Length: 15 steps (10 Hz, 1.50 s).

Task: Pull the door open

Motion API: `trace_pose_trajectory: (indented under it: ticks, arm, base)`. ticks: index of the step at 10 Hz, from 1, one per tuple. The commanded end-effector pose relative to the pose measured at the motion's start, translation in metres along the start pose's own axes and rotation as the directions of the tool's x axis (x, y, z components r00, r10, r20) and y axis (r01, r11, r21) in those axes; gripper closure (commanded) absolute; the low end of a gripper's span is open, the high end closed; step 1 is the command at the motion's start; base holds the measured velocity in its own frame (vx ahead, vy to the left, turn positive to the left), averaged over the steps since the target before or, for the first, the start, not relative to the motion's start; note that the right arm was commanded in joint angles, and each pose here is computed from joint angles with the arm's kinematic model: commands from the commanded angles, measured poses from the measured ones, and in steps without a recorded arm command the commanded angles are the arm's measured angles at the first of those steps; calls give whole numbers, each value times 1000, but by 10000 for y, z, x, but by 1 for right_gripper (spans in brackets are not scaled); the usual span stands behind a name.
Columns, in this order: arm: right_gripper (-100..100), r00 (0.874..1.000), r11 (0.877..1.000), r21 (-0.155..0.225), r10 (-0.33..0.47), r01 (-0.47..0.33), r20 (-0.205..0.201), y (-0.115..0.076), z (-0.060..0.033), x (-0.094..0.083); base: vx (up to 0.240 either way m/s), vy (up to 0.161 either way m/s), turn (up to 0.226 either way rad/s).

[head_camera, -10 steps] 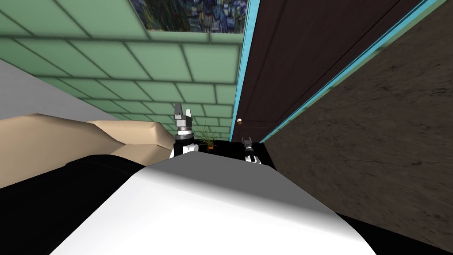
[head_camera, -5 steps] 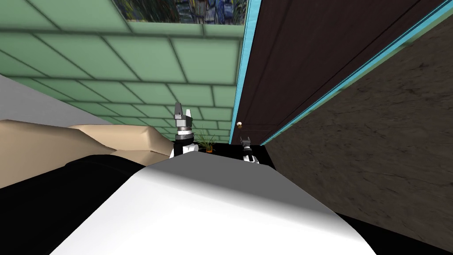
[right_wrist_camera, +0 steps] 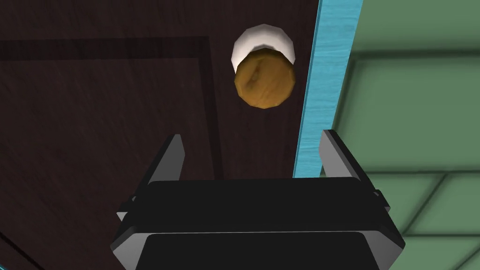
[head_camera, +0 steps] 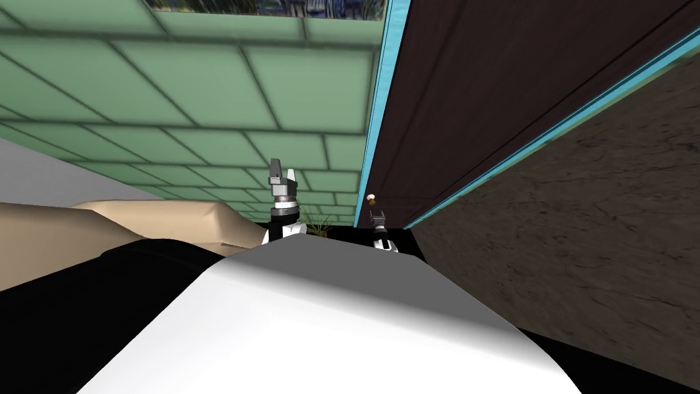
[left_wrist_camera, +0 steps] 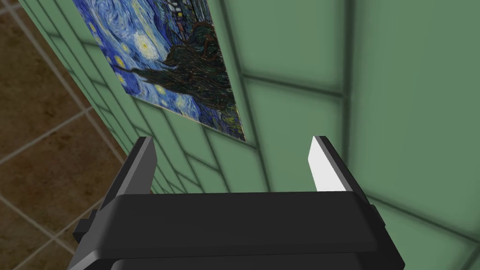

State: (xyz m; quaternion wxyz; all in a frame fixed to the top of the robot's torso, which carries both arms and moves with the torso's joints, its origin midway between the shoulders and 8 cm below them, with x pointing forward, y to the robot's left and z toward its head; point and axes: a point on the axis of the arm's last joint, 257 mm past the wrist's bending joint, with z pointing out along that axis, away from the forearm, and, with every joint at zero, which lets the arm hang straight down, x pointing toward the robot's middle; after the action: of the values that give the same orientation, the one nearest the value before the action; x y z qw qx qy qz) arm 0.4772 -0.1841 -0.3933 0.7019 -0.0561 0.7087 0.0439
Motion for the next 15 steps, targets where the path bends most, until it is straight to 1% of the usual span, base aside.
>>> trace_pose_trajectory:
  ticks: [1,6,7,8,13,15]
  arm:
    - [-100,1000,1000,-1,7,-7,2,42,6,-3]
    - [-100,1000,1000,-2,20,-20,5,126,18,-16]
    - [-100,1000,1000,-2,18,-18,4,116,17,-13]
    - [100,1000,1000,-2,18,-18,4,116,17,-13]
    - [100,1000,1000,-2,18,-18,4,116,17,-13]
    - [100,999,999,2,34,-34,-4,73,-2,19]
  base:
    - [193,35,-15]
    - [187,42,-13]
    - [89,20,-2]
    - [-13,-2,7]
    - [-16,-4,1]
    - [-143,-35,70]
